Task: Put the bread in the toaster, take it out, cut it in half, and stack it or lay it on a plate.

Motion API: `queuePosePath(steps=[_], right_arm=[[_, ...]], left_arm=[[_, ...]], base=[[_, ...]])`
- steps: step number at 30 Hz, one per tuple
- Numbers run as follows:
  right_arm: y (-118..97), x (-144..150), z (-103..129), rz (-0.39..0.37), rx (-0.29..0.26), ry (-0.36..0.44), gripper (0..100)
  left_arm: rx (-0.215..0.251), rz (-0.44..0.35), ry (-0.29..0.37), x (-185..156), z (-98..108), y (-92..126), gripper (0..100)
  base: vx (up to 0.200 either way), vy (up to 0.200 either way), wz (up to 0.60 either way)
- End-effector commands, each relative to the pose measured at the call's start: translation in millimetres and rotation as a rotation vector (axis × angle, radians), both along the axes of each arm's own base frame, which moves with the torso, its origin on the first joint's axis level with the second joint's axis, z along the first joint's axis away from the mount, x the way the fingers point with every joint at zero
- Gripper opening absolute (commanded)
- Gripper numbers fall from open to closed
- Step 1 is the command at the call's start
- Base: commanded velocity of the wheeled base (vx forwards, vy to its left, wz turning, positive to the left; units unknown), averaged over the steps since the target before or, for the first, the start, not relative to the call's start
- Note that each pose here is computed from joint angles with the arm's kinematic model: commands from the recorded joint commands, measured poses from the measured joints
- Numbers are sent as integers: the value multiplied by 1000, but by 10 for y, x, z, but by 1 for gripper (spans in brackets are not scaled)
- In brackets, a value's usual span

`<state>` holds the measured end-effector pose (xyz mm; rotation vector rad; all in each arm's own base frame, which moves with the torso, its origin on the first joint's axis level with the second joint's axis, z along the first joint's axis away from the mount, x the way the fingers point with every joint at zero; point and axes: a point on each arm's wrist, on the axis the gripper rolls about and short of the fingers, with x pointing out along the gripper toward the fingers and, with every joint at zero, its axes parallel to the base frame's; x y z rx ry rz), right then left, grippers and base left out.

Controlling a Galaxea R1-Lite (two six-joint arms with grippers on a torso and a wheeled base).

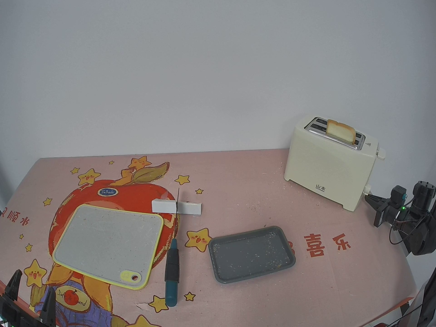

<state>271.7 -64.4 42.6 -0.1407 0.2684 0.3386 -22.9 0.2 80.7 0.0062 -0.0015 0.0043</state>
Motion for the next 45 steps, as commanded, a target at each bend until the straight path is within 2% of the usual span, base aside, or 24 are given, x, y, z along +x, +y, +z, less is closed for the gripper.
queuePosePath(steps=[1, 10, 14, 45], right_arm=[[2, 0, 13, 1, -2, -6, 0], [5, 0, 17, -2, -4, -7, 0], [11, 10, 37, 1, -10, -34, 0], [109, -29, 28, 30, -6, -20, 0]], left_arm=[[0, 0, 6, 4, -47, 0, 100], [0, 0, 6, 4, -47, 0, 100], [0, 0, 6, 4, -47, 0, 100], [0, 0, 6, 4, -47, 0, 100]], base=[[0, 0, 0], [0, 0, 0], [0, 0, 0], [0, 0, 0]])
